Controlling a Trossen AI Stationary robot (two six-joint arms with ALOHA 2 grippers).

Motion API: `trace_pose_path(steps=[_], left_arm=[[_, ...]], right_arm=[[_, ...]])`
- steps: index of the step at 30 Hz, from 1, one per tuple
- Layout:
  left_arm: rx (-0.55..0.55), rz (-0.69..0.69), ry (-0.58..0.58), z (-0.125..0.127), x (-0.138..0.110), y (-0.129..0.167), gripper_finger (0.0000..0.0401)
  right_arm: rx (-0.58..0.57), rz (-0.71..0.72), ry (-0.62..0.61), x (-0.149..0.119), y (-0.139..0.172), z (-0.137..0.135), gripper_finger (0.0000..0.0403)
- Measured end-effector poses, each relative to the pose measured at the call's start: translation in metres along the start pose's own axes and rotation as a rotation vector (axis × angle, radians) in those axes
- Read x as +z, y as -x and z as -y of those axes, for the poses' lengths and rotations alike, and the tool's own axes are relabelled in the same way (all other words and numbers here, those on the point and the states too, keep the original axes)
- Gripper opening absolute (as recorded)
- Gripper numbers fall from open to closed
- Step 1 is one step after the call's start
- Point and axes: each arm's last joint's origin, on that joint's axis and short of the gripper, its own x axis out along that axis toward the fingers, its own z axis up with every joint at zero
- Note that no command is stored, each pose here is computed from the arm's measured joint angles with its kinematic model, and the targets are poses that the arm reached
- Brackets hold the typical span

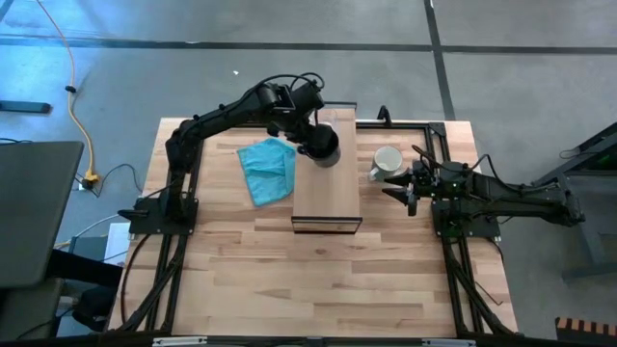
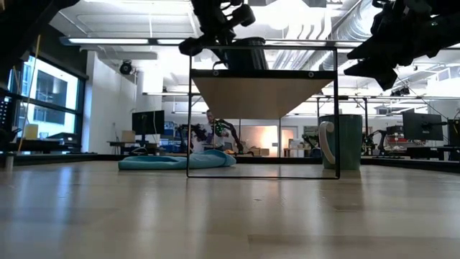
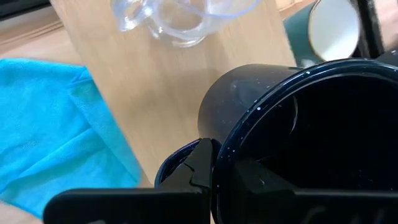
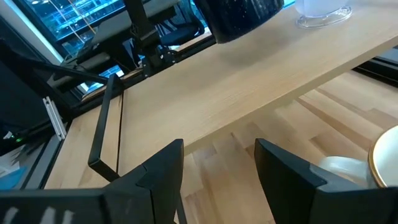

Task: Stack small to large cups/mugs on shelf
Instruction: Put the dark blue mug on the shelf

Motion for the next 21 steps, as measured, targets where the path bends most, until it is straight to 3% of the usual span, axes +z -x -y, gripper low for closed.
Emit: trace_pose_path(steps=[21], left_arm=[[0.013,-0.017,0.007,0.0003,0.0010,-0.0087,0.0009]], right_arm=[[0.006,-0.004,0.000,-0.0002,0.0000,-0.0001,0.0188]])
